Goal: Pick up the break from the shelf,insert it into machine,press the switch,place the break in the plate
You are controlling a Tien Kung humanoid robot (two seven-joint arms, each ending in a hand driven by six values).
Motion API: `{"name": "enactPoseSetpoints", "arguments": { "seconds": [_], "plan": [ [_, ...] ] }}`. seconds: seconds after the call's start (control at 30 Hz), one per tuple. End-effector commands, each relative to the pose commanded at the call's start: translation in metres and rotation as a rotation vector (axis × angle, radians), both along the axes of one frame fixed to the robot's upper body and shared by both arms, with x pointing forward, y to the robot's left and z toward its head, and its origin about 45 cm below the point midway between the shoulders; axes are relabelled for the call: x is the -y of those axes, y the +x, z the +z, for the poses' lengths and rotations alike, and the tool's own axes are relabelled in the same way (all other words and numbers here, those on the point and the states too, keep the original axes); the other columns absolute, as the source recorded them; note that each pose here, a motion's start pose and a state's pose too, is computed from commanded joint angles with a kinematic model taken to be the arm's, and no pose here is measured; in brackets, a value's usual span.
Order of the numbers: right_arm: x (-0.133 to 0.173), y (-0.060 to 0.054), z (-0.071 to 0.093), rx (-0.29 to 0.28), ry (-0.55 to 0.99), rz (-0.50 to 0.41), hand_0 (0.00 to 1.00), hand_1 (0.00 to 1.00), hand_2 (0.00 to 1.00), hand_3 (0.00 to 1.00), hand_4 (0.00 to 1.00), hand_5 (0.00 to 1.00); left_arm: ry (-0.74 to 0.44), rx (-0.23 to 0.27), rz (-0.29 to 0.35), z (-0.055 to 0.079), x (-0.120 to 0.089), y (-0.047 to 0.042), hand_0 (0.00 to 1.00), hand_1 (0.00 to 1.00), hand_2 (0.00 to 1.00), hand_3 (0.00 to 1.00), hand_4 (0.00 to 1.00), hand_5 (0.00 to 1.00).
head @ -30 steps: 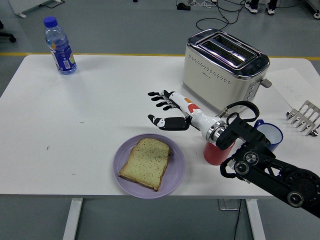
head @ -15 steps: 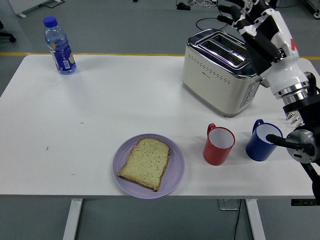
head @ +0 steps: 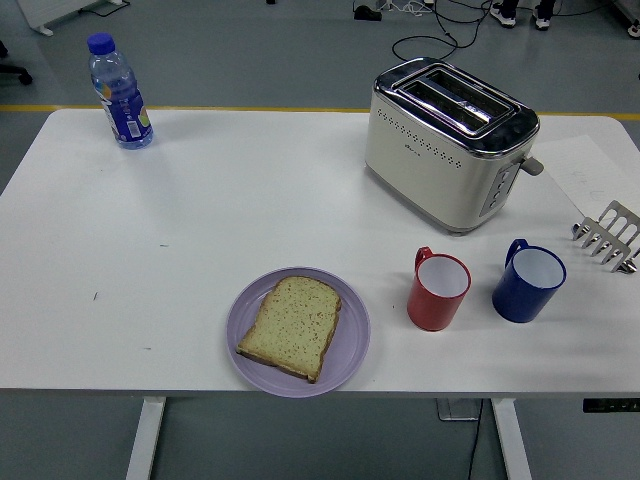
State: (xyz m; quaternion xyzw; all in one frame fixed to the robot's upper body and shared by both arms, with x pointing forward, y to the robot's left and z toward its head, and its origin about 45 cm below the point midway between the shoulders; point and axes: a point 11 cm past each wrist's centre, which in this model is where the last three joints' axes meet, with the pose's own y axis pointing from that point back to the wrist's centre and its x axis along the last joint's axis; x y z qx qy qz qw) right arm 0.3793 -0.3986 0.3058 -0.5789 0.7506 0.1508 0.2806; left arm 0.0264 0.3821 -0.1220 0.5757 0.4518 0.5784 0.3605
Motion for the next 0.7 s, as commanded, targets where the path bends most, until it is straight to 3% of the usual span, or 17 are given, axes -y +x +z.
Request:
{"name": "enactPoseSetpoints", "arguments": {
  "seconds": [0.17,0.37,0.57,0.7],
  "plan": [
    [0.034,-0.014,-0.034,-0.088,0.021,-0.114,0.683,0.671,0.709,0.67,0.484,0.316,0.0,0.005,-0.003,0.0,0.0,0.0025,0.417,0.48,0.52,0.602,0.392,0.998],
    [0.057,-0.031,-0.069,-0.176,0.053,-0.173,0.683,0.669,0.708,0.67,0.479,0.312,-0.001,0.008,-0.003,0.0,0.001,0.0042,0.416,0.48,0.521,0.601,0.39,0.998],
    [0.071,-0.044,-0.092,-0.222,0.088,-0.215,0.683,0.667,0.707,0.67,0.477,0.314,-0.002,0.007,-0.006,0.0,0.002,0.0042,0.417,0.48,0.52,0.601,0.389,0.998],
    [0.076,-0.05,-0.099,-0.231,0.102,-0.235,0.683,0.666,0.707,0.666,0.475,0.315,-0.004,0.006,-0.009,0.0,0.002,0.0041,0.416,0.48,0.52,0.601,0.387,0.998]
  ]
}}
